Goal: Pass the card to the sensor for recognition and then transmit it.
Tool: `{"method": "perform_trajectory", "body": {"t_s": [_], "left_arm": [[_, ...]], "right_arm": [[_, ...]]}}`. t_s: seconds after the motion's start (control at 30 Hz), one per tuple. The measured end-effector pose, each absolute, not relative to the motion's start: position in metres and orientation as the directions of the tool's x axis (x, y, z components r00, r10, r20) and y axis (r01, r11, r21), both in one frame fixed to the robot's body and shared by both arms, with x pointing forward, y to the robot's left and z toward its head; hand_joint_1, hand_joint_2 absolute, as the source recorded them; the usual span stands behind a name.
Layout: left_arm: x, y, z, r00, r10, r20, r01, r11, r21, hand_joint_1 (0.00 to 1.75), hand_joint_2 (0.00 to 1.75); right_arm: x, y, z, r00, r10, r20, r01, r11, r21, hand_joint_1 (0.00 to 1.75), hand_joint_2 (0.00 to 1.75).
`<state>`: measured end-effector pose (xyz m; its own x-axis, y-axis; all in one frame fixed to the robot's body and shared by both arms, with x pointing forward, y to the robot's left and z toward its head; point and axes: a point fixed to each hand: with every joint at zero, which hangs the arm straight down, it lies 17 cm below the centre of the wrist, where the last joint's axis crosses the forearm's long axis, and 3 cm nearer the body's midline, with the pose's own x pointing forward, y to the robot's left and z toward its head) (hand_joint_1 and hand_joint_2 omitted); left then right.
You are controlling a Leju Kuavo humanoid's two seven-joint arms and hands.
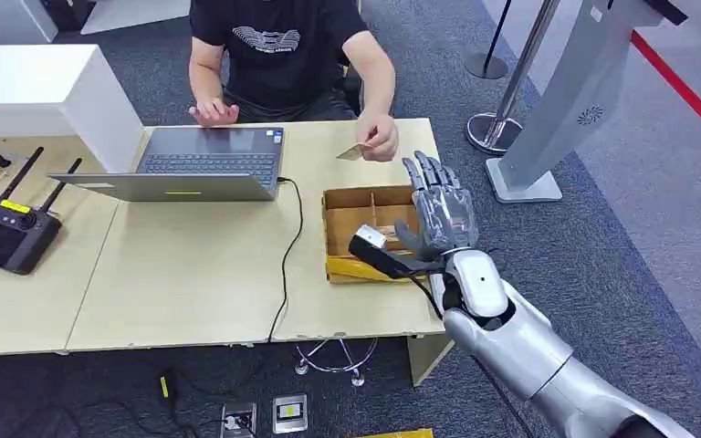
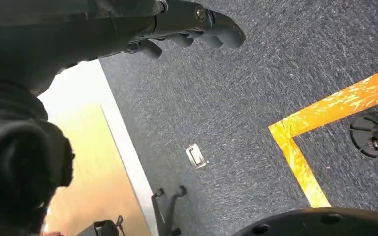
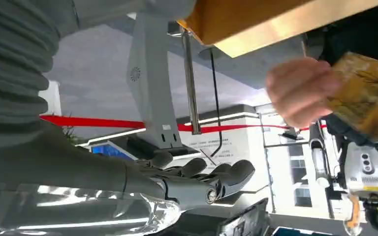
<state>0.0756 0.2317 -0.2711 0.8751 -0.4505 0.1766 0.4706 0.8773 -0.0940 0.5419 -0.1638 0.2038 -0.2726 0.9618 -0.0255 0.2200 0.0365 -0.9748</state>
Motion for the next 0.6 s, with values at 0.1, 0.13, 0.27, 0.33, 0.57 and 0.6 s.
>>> {"method": "perform_trajectory", "body": {"t_s": [0.1, 0.13, 0.27, 0.33, 0.57, 0.6], "left_arm": [[0.076, 0.232, -0.271, 0.876, -0.45, 0.176, 0.469, 0.878, -0.094, 0.0, 0.0], [0.076, 0.232, -0.271, 0.876, -0.45, 0.176, 0.469, 0.878, -0.093, 0.0, 0.0], [0.075, 0.234, -0.271, 0.877, -0.449, 0.173, 0.468, 0.879, -0.092, 0.0, 0.0], [0.074, 0.236, -0.272, 0.876, -0.45, 0.171, 0.469, 0.879, -0.09, 0.0, 0.0], [0.074, 0.238, -0.272, 0.872, -0.46, 0.17, 0.478, 0.875, -0.085, 0.0, 0.0], [0.074, 0.238, -0.272, 0.872, -0.46, 0.17, 0.478, 0.874, -0.085, 0.0, 0.0]], "right_arm": [[0.542, -0.165, 0.197, -0.262, 0.964, -0.052, 0.199, 0.001, -0.98, 0.0, 1.75], [0.542, -0.166, 0.194, -0.253, 0.965, -0.064, 0.188, -0.016, -0.982, 0.0, 1.75], [0.539, -0.171, 0.195, -0.232, 0.971, -0.061, 0.163, -0.023, -0.986, 0.0, 1.75], [0.535, -0.173, 0.198, -0.226, 0.972, -0.056, 0.155, -0.021, -0.988, 0.0, 1.75], [0.518, -0.174, 0.21, -0.241, 0.969, -0.049, 0.178, -0.005, -0.984, 0.0, 1.75], [0.515, -0.173, 0.212, -0.246, 0.968, -0.049, 0.181, -0.004, -0.984, 0.0, 1.75]]}}
